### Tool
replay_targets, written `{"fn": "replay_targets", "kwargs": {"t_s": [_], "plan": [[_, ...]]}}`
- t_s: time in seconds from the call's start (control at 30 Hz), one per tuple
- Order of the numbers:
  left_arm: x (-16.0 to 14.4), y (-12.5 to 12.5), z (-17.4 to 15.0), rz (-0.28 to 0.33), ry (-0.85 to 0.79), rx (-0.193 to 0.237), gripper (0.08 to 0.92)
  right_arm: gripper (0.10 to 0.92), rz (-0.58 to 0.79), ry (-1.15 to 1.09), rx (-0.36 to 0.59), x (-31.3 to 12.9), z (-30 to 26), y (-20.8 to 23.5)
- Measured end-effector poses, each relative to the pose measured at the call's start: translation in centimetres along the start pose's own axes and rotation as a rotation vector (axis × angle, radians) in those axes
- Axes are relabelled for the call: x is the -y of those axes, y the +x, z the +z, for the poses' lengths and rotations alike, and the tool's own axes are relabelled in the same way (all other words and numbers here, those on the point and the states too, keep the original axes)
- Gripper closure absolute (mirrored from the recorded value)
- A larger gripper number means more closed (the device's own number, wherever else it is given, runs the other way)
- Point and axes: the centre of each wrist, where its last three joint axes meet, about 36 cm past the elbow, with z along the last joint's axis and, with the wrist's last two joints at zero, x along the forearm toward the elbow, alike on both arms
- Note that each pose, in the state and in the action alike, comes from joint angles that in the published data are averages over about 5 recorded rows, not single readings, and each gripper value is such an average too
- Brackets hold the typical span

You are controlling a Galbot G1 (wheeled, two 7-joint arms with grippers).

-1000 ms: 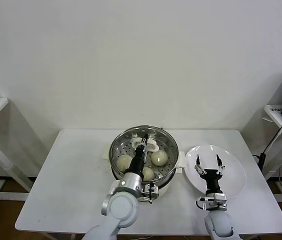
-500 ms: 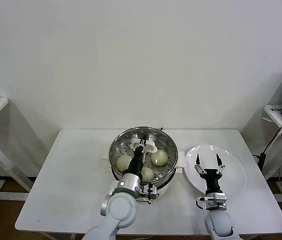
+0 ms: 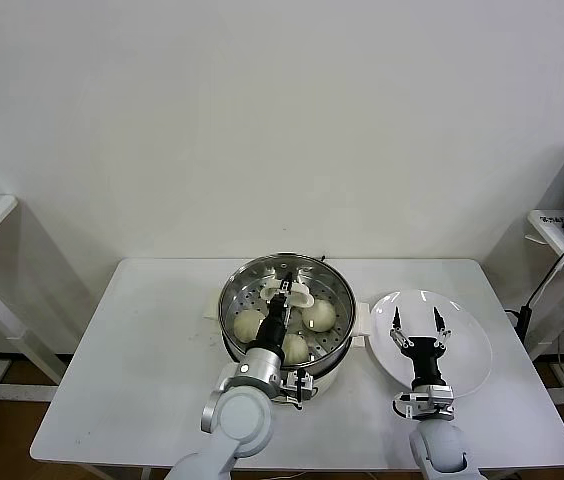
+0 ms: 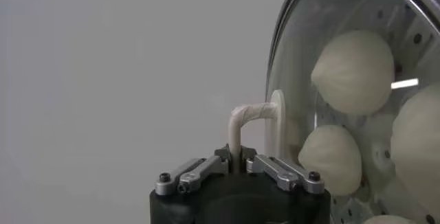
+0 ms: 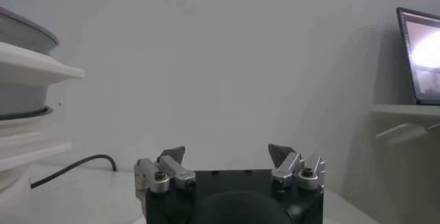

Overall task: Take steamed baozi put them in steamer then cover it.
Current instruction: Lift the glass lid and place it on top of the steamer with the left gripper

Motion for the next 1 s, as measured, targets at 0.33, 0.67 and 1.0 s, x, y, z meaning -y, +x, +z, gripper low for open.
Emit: {"fn": "replay_targets", "kwargs": {"t_s": [0.33,0.67,1.0], "plan": [[-0.1,0.4,0.1,-0.001,0.007,-0.002,0.555,0.2,-0.001,0.0,0.0,0.0,0.0,0.0],[-0.8,2.1,0.7,0.005,0.04,0.001,0.435,0.2,-0.002,0.002,0.005,0.0,-0.2,-0.2],[-2.9,5.4,2.5,-0.005,0.091,0.025,0.193,0.2,-0.008,0.001,0.005,0.0,-0.6,-0.5]]}}
